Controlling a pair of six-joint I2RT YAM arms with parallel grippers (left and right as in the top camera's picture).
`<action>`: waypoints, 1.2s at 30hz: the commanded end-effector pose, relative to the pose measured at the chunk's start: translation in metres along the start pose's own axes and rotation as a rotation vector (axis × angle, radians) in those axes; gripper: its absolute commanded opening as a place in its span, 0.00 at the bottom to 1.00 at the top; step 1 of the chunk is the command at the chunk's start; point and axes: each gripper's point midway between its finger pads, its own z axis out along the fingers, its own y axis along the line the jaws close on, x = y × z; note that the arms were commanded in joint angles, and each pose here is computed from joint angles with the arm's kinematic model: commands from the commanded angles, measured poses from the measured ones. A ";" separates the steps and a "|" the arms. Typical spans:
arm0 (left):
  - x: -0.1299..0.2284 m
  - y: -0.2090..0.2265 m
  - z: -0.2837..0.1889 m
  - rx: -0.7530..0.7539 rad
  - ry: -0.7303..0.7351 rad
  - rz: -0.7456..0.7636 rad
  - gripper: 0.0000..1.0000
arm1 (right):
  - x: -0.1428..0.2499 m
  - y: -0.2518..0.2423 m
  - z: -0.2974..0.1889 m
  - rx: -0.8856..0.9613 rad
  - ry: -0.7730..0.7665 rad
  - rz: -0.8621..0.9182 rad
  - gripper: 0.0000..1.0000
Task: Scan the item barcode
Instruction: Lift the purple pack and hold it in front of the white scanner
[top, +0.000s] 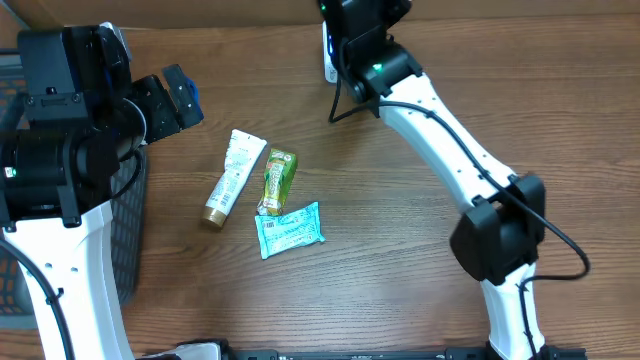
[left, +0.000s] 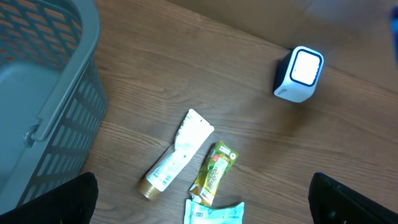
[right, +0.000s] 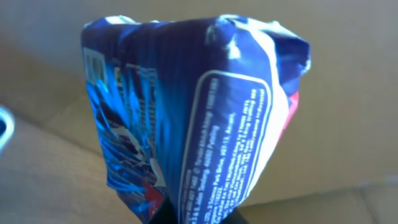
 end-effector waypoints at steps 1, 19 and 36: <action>-0.004 0.002 -0.001 -0.008 -0.012 0.005 1.00 | -0.003 0.035 0.016 -0.033 -0.025 -0.237 0.04; -0.004 0.002 -0.001 -0.008 -0.012 0.005 1.00 | -0.001 0.088 0.060 0.009 -0.076 -0.251 0.04; -0.004 0.002 -0.001 -0.008 -0.012 0.005 0.99 | 0.011 0.099 0.054 -0.016 -0.014 -0.316 0.04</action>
